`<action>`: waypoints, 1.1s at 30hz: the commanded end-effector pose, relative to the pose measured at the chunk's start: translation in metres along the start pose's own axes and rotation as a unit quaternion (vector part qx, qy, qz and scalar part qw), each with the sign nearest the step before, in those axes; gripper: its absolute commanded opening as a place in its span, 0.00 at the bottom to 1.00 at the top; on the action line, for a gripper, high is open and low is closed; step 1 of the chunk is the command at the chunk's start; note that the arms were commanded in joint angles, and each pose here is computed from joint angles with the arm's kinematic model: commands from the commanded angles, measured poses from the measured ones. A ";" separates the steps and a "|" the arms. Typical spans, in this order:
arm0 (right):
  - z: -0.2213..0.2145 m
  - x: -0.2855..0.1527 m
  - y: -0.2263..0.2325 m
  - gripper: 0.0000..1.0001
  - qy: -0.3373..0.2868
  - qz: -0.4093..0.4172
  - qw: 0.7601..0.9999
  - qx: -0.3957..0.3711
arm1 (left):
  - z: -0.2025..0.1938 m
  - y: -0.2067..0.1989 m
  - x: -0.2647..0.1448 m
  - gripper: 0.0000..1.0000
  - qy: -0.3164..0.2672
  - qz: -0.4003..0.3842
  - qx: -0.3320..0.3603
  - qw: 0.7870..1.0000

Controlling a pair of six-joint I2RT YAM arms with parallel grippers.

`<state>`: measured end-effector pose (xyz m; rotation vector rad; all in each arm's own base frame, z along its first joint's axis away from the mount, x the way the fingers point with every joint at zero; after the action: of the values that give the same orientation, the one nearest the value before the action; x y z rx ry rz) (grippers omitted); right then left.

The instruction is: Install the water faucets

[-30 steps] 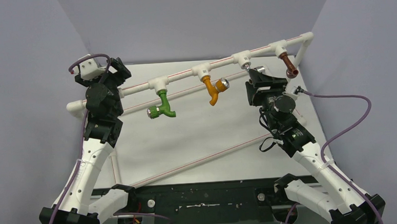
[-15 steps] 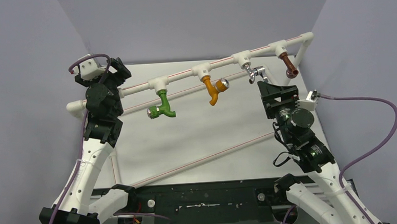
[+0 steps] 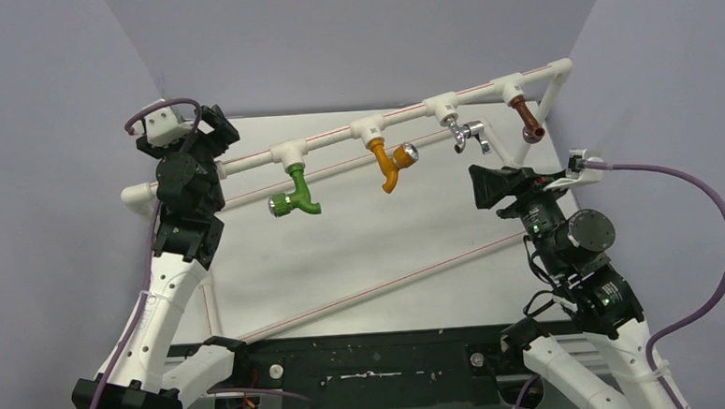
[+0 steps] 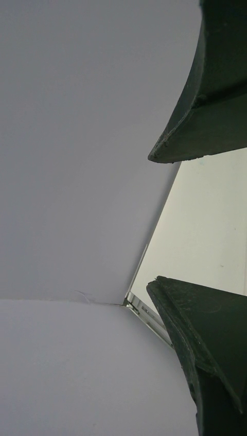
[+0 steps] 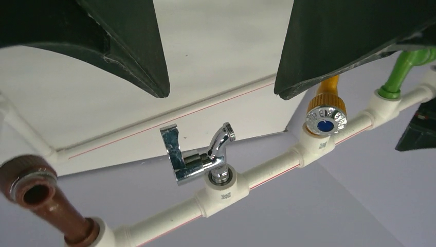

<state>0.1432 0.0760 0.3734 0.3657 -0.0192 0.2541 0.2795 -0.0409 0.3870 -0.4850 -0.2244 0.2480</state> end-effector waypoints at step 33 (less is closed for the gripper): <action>0.032 0.055 -0.014 0.77 -0.012 0.095 0.608 -0.788 | -0.082 0.041 -0.028 0.80 0.189 0.067 0.104 0.974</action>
<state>0.1911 0.0688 0.3880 -1.3100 -0.2379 0.5130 0.2792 -0.0419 0.3874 -0.5039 -0.2262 0.2399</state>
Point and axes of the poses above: each gripper's point midway between its finger pads, its own x axis out along the fingers, its own y axis along the line the jaws close on, z = x × y, the point moved 10 cm from there along -x, back along the fingers, and after that the axes turned 11 degrees about -x, right-handed, at the moved point
